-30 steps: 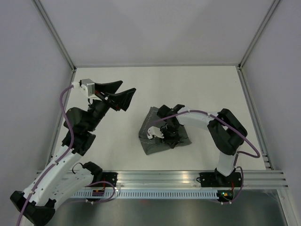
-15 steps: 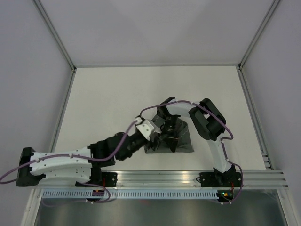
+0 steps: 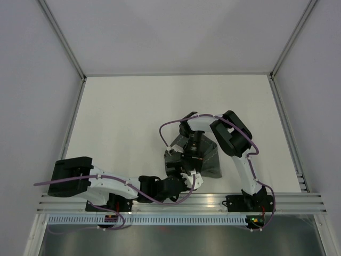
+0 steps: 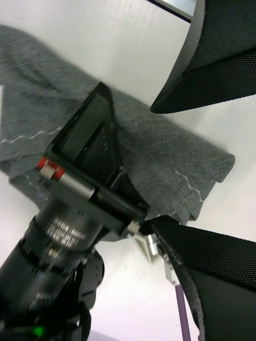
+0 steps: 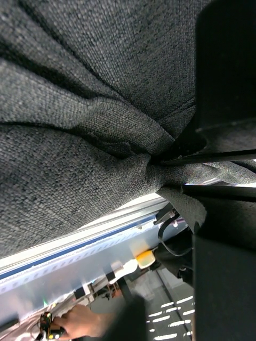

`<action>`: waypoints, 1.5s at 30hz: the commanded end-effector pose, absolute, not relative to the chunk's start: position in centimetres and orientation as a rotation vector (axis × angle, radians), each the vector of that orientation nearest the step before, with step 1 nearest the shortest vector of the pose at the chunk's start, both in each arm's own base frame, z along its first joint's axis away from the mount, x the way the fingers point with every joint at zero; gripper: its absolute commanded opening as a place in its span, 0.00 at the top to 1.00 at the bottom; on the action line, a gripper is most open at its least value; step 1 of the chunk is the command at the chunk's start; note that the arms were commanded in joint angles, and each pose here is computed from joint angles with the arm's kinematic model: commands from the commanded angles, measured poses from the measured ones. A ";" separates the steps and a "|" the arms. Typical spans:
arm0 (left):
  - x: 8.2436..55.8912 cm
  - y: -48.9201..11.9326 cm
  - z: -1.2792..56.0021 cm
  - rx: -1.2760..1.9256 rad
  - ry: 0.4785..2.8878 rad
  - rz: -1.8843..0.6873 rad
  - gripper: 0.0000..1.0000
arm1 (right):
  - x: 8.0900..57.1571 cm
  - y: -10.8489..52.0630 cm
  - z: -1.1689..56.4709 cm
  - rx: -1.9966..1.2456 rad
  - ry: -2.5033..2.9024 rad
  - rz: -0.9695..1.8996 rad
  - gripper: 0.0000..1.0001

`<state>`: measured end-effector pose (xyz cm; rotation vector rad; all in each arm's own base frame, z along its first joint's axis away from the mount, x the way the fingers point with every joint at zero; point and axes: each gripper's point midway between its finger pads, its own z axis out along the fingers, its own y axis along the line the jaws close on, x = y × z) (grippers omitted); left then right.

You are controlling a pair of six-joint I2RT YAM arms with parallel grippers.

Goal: Fold the napkin, place the utensils inside, and roll it up
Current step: Roll the napkin at the center of the board.

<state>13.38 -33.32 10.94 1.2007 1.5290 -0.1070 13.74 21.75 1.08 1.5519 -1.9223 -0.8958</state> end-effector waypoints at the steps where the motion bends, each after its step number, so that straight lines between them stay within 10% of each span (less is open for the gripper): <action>1: 12.7 -35.1 11.7 1.261 1.358 -0.159 0.13 | 17.8 20.6 -6.3 1.803 -1.956 -0.674 0.99; 45: 12.4 -39.2 4.5 1.337 1.418 -0.483 0.37 | 17.8 21.0 -6.5 1.747 -1.988 -0.731 1.00</action>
